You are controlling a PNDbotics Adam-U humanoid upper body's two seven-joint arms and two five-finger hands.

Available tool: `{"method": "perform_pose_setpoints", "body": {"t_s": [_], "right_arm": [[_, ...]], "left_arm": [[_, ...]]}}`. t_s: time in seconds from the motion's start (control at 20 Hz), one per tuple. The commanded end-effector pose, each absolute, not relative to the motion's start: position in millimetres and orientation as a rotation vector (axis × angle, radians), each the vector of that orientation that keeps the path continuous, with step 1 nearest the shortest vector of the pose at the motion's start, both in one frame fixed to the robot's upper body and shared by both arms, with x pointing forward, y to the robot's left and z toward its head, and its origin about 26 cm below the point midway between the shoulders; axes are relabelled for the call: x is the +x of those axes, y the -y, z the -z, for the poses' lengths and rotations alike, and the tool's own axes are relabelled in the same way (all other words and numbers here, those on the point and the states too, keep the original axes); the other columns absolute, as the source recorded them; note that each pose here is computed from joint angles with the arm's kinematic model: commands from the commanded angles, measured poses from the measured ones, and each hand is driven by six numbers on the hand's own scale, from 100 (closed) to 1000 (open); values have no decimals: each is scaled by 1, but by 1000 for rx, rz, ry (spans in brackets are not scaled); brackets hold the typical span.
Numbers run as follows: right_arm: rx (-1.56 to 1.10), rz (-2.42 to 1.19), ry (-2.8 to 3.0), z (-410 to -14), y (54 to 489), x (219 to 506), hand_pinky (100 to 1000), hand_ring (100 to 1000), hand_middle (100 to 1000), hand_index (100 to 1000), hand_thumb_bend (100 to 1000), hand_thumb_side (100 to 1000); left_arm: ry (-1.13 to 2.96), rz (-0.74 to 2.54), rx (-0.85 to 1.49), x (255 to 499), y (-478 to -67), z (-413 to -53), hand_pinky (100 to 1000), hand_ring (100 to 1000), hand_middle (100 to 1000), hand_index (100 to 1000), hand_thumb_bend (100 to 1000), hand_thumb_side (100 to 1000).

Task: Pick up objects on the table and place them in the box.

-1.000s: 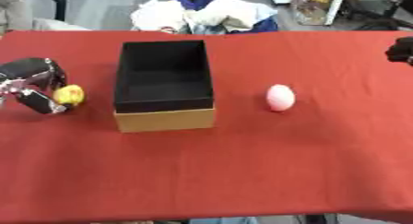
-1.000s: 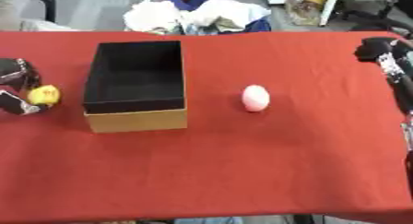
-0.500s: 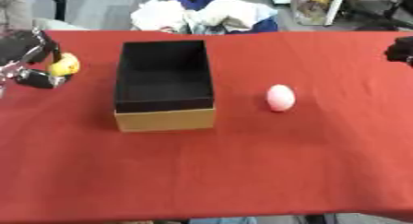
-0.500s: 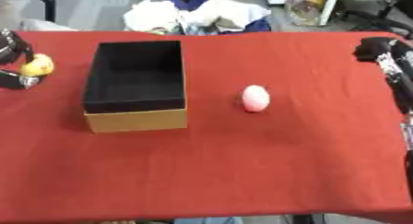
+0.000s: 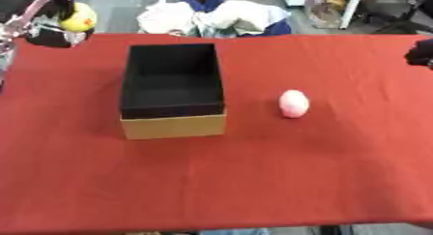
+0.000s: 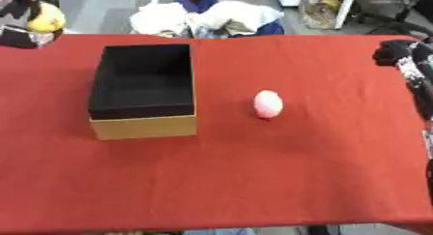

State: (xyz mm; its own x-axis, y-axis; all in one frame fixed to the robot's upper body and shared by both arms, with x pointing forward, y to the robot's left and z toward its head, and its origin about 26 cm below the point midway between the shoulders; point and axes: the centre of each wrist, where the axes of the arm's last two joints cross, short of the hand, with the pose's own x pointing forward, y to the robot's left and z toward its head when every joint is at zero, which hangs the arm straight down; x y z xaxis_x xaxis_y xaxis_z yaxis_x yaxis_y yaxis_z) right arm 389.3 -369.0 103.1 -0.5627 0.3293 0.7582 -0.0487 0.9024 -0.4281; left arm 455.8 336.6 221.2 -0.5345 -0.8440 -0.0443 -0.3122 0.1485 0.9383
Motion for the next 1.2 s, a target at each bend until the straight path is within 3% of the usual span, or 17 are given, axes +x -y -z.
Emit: {"method": "perform_pose_setpoints", "body": {"t_s": [0.05, 0.35, 0.7, 0.9, 1.2], "right_arm": [[-210, -523, 2144, -116, 372, 393, 737, 716, 638, 755, 100, 760], [-202, -528, 2147, -116, 369, 394, 737, 716, 637, 755, 100, 762], [-199, -529, 2147, -116, 369, 394, 737, 716, 637, 755, 100, 764], [-202, -529, 2147, -116, 370, 394, 737, 715, 637, 755, 100, 764], [-204, -531, 2146, -116, 371, 394, 737, 716, 637, 756, 100, 765]], "left_arm": [[1976, 1450, 1068, 459, -318, -230, 296, 247, 189, 329, 392, 100], [1961, 1615, 950, 462, -288, -205, 309, 255, 198, 340, 354, 103], [1926, 1784, 837, 462, -265, -184, 349, 288, 235, 376, 344, 165], [1844, 1907, 791, 460, -263, -174, 441, 391, 358, 480, 377, 217], [1753, 2032, 790, 457, -270, -182, 633, 615, 605, 733, 458, 278]]}}
